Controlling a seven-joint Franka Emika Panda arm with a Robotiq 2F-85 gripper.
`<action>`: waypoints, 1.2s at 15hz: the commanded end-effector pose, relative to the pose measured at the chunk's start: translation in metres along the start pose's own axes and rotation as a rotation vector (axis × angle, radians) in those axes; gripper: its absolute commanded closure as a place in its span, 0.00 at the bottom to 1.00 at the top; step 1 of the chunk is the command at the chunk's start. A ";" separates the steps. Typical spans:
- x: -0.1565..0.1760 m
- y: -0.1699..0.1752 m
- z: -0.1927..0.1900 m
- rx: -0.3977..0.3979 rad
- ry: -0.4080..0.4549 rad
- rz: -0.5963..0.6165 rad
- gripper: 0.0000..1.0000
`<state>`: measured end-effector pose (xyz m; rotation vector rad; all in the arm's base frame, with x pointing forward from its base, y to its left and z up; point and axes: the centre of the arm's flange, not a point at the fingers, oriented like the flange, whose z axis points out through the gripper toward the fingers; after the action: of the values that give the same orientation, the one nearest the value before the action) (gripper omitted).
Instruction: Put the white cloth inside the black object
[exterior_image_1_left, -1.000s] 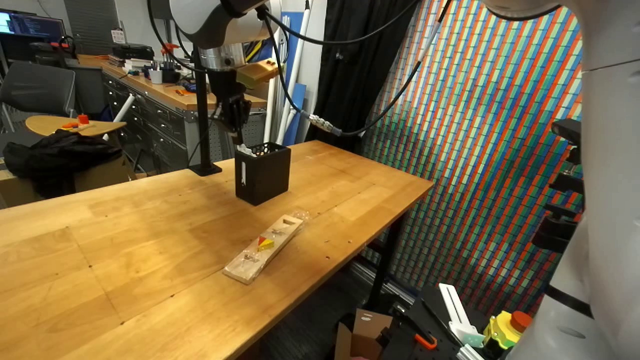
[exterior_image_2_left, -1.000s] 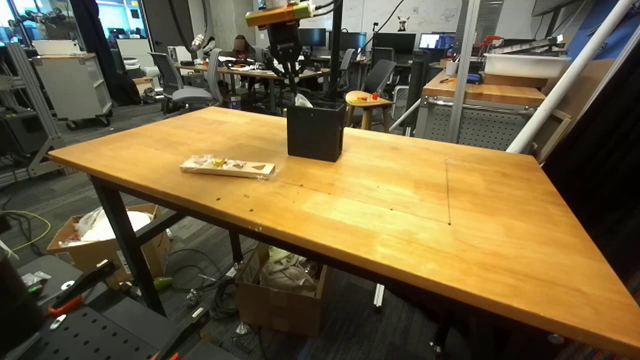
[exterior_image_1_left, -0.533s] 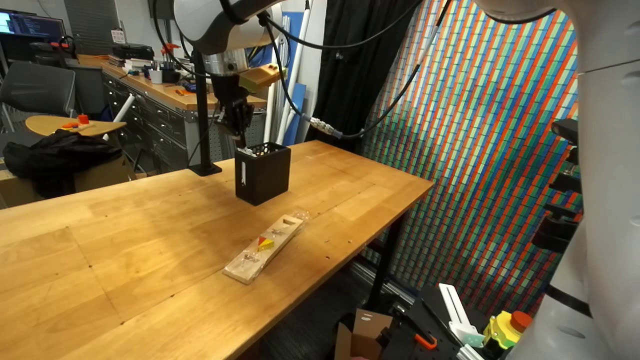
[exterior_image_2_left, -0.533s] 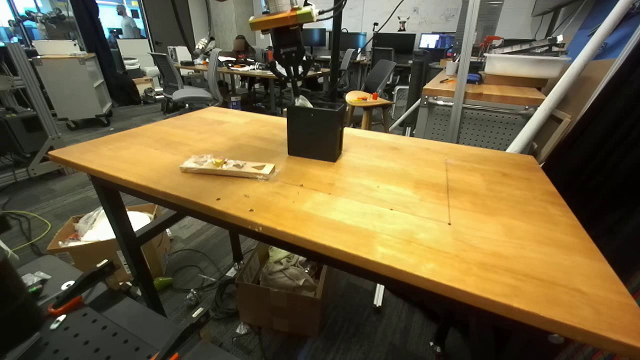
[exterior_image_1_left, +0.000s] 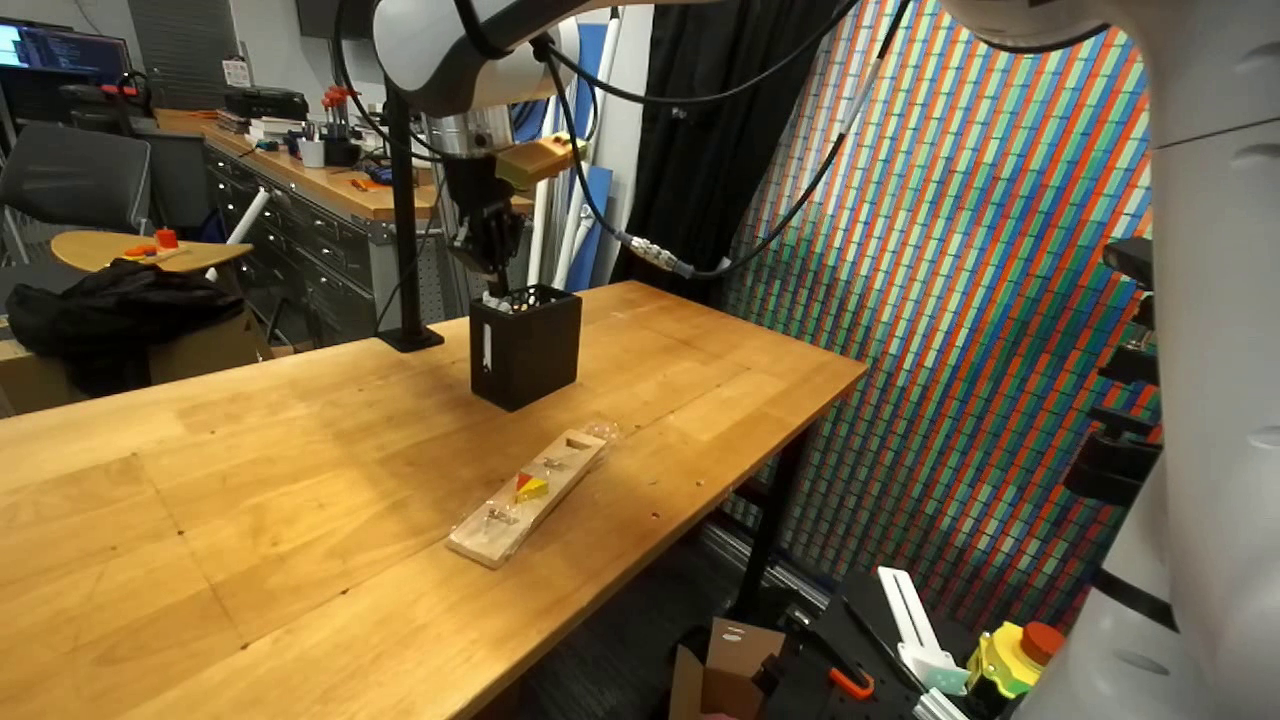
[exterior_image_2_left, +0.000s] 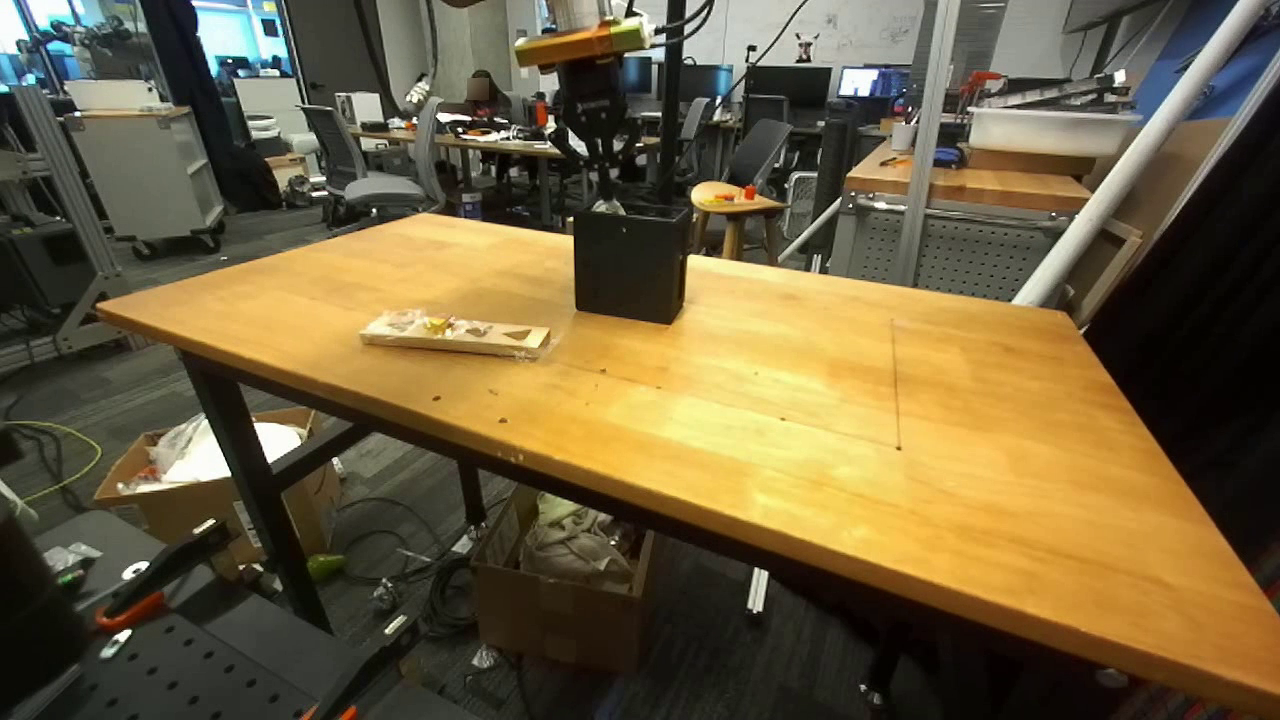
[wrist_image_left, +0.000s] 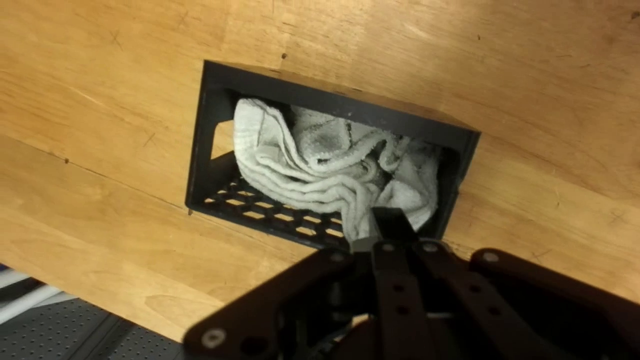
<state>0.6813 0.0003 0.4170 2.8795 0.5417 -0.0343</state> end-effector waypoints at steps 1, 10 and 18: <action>0.002 0.017 0.000 0.019 0.015 0.010 1.00; -0.004 0.025 0.005 0.023 0.009 0.027 1.00; 0.010 -0.004 -0.014 -0.016 0.026 -0.041 1.00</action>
<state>0.6840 -0.0043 0.4178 2.8848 0.5429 -0.0272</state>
